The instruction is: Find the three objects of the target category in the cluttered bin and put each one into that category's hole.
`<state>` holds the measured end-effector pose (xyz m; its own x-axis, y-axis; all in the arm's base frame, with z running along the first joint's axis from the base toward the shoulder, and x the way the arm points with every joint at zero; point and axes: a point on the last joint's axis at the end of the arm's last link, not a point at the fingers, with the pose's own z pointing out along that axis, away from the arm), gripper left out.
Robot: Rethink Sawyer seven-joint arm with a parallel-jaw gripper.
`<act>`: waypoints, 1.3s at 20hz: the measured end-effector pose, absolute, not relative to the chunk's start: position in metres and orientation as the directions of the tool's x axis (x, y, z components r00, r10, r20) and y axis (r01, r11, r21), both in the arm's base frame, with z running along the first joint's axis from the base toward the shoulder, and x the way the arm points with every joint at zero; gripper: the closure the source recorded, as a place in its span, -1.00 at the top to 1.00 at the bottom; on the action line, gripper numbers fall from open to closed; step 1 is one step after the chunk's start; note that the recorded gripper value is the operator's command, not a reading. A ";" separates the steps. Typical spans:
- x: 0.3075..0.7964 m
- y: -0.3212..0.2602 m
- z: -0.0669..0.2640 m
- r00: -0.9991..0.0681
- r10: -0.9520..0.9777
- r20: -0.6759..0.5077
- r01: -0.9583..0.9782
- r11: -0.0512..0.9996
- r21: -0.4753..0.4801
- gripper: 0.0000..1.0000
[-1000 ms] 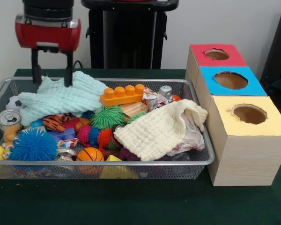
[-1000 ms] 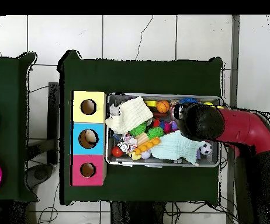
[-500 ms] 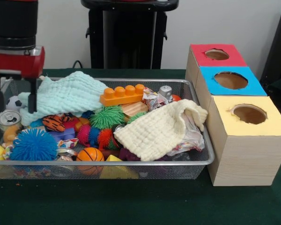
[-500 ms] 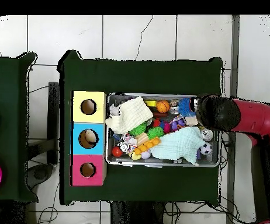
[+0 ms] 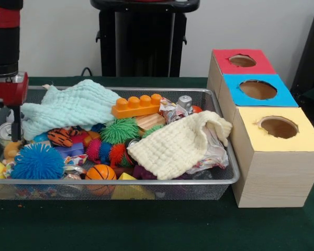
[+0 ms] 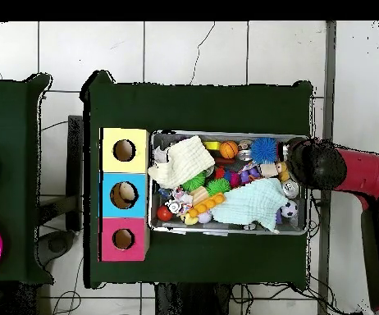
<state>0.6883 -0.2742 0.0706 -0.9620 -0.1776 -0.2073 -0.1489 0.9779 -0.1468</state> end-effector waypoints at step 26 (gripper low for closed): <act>0.684 -0.252 0.058 -0.944 -0.213 -0.252 -0.187 0.974 -0.124 1.00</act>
